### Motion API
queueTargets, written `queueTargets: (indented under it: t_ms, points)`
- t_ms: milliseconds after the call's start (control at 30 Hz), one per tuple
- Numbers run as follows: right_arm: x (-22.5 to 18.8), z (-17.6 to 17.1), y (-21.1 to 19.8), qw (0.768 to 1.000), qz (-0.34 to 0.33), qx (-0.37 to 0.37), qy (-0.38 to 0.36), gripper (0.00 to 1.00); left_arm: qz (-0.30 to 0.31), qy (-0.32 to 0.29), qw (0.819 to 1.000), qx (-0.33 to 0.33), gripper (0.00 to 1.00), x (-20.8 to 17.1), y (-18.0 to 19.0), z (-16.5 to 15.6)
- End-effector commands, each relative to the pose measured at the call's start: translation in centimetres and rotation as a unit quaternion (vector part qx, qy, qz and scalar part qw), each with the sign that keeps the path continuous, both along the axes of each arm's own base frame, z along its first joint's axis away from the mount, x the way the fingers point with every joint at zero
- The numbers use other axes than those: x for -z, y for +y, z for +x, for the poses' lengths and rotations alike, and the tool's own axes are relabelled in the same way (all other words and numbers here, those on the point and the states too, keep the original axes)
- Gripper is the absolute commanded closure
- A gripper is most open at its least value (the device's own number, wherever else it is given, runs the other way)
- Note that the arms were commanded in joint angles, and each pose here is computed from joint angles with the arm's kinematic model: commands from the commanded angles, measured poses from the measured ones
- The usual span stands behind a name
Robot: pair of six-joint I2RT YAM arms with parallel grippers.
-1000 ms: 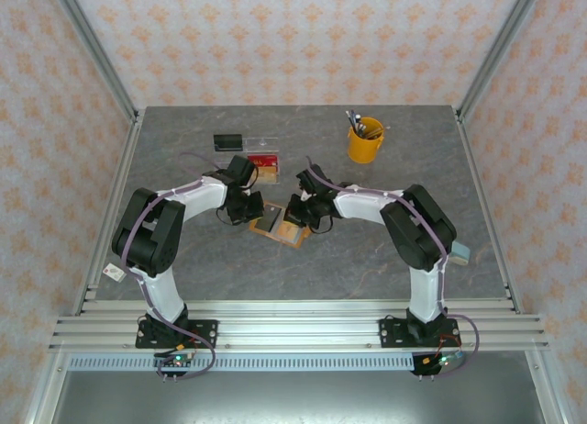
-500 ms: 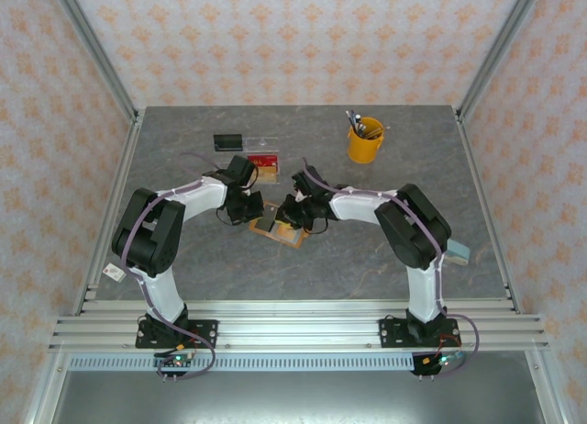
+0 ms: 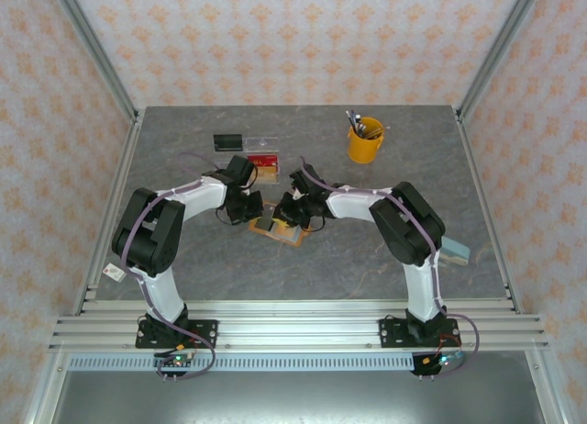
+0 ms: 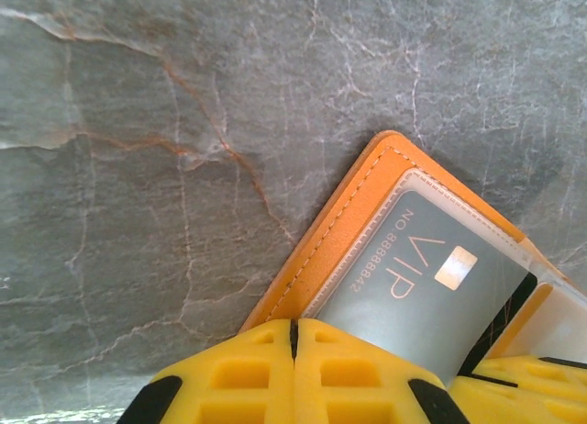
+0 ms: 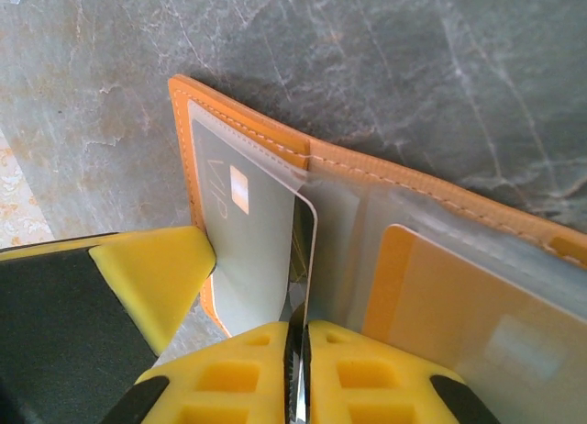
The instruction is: Take the credit cards out of the card holder
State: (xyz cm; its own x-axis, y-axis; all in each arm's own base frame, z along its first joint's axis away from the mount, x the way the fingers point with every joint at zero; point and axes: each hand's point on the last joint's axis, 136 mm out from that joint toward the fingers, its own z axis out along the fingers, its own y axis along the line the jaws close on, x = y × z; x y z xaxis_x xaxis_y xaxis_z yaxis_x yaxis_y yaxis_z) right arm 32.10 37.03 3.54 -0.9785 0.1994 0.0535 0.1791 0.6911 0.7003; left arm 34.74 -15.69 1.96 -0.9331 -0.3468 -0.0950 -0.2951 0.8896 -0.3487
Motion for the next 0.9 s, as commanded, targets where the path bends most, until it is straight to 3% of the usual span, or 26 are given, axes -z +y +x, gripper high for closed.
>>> queueTargets:
  t_ms: [0,400,633,867]
  points:
    - [0.5,0.2,0.7,1.0,0.004,-0.003,0.004,0.87,0.038,0.052,0.998,-0.002,0.94,2.9,1.4,-2.4]
    - [-0.4,1.4,1.4,0.998,0.045,0.03,-0.021,0.87,0.033,0.053,0.998,-0.003,0.94,2.9,1.3,-2.7]
    - [-0.8,1.9,1.4,0.996,0.062,0.051,-0.033,0.97,0.026,0.052,0.998,-0.005,0.94,2.7,1.2,-2.9]
    - [0.6,1.4,1.1,0.997,0.052,0.048,-0.023,0.97,0.026,0.053,0.998,-0.004,0.94,2.8,1.2,-2.9]
